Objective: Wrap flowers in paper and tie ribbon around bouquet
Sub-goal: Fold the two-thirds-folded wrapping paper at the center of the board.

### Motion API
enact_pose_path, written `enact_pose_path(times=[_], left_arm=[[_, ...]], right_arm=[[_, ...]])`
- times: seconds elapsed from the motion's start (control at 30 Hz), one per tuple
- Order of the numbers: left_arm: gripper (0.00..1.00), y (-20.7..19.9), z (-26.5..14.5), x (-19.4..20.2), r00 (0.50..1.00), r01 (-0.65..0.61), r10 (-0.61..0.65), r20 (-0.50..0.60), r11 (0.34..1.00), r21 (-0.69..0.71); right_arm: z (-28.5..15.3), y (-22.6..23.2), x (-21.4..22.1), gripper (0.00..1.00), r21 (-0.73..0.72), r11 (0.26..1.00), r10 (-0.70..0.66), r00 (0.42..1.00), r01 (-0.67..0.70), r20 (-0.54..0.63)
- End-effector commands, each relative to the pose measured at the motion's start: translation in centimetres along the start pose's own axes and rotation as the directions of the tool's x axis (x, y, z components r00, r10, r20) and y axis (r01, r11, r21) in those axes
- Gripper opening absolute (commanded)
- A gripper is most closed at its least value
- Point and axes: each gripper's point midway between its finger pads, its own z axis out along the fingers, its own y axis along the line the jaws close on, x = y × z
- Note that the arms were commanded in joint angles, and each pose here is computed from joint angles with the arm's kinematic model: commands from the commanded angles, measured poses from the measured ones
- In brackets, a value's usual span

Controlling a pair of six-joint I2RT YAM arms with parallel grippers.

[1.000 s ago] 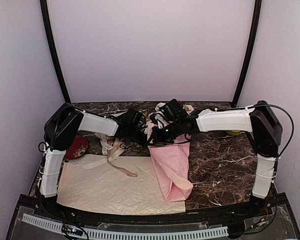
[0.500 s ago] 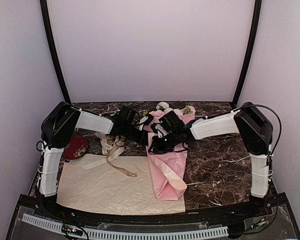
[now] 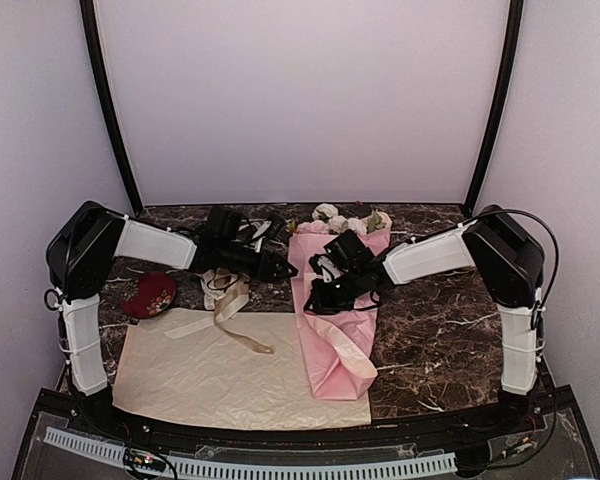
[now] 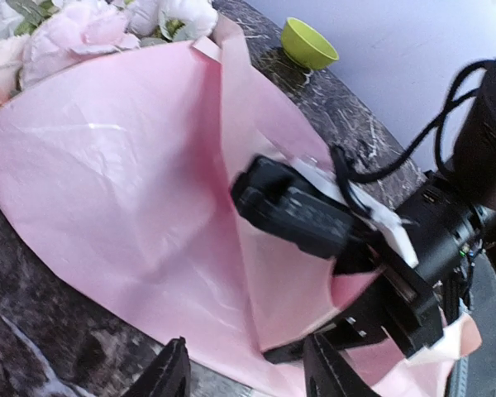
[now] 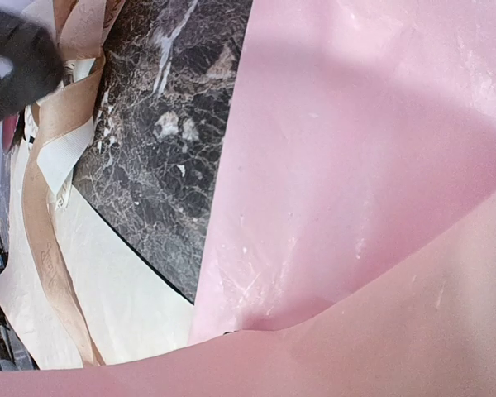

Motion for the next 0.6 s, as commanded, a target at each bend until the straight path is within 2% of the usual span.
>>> enact_pose_path(times=[0.0, 0.13, 0.27, 0.4, 0.57], left_arm=[[0.51, -5.7, -2.7, -1.2, 0.984, -0.156, 0.137, 0.114, 0.971, 0.181], [0.56, -7.0, -1.7, 0.1, 0.972, -0.231, 0.216, 0.088, 0.95, 0.212], [0.56, -5.4, -0.1, 0.3, 0.976, -0.218, 0.213, 0.049, 0.963, 0.158], [0.51, -3.4, 1.1, -0.2, 0.976, -0.216, 0.214, 0.03, 0.973, 0.081], [0.46, -4.5, 2.7, 0.1, 0.972, -0.237, 0.236, 0.014, 0.967, 0.09]], right_arm=[[0.7, -1.4, 1.5, 0.0, 0.038, 0.999, 0.011, 0.999, -0.01, -0.048], [0.7, -1.5, 1.6, 0.0, 0.043, 0.999, 0.008, 0.999, -0.006, -0.053], [0.5, -1.4, 1.5, 0.0, 0.043, 0.999, 0.002, 0.999, 0.0, -0.053], [0.5, -1.4, 1.6, 0.0, 0.042, 0.999, -0.002, 0.998, 0.004, -0.056], [0.4, -1.3, 1.6, 0.0, 0.041, 0.999, -0.007, 0.998, 0.01, -0.061]])
